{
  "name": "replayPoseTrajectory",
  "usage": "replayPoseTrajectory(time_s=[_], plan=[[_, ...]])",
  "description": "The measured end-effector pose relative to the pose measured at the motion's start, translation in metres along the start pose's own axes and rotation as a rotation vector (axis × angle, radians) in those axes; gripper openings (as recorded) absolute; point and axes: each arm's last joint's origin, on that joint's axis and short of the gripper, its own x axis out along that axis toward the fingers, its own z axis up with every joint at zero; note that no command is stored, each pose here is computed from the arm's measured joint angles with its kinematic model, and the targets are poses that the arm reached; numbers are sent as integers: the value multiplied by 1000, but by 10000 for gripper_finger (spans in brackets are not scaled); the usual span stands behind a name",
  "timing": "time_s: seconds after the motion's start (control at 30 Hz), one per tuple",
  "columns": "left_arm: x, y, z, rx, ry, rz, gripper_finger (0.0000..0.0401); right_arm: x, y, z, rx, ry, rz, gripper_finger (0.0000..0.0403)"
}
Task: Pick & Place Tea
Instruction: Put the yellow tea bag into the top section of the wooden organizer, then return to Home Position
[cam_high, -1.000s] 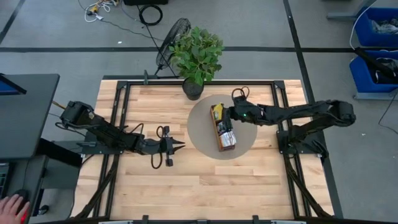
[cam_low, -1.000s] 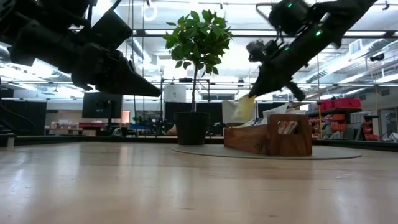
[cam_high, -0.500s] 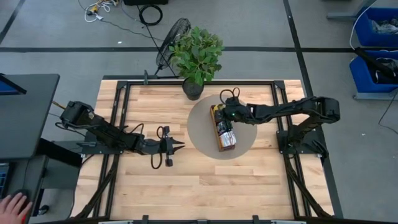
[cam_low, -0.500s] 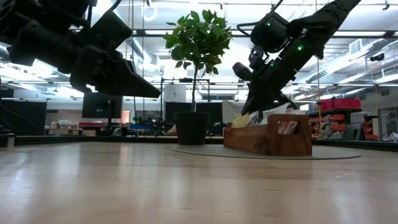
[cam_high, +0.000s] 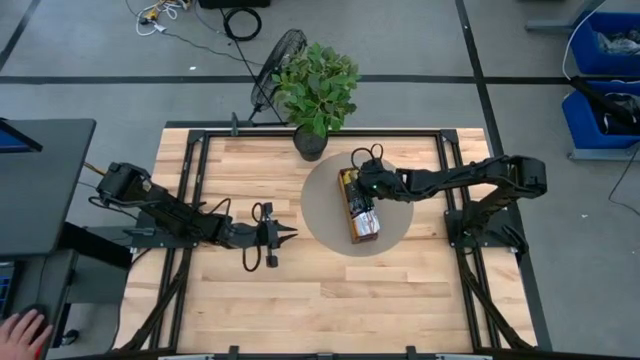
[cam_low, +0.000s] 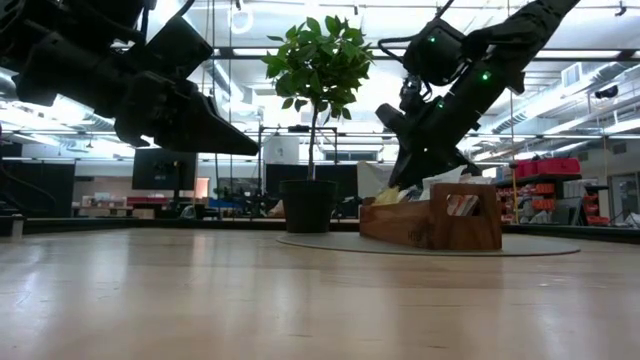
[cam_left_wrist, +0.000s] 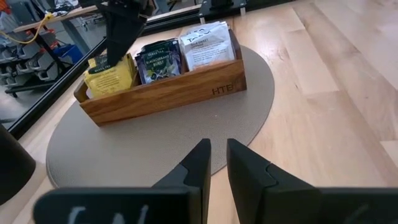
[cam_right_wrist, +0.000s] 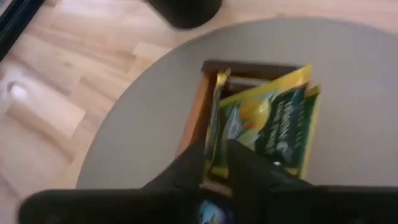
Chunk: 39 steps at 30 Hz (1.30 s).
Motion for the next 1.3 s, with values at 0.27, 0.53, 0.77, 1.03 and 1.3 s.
replayPoseTrajectory(time_s=[0.27,0.53,0.77,1.03,1.3], plan=[[0,0,0,-4,-2,0,55,-8,3,-1,-38,36,40,210],[1,1,0,-25,-3,7,55,-46,0,11,-155,-12,52,280],[2,5,7,-45,-64,23,55,-68,9,4,-291,-41,107,282],[0,2,18,-114,-180,-115,55,-79,36,-21,-536,-218,429,269],[2,5,17,-143,-165,-131,55,-90,28,-65,-779,-367,857,265]])
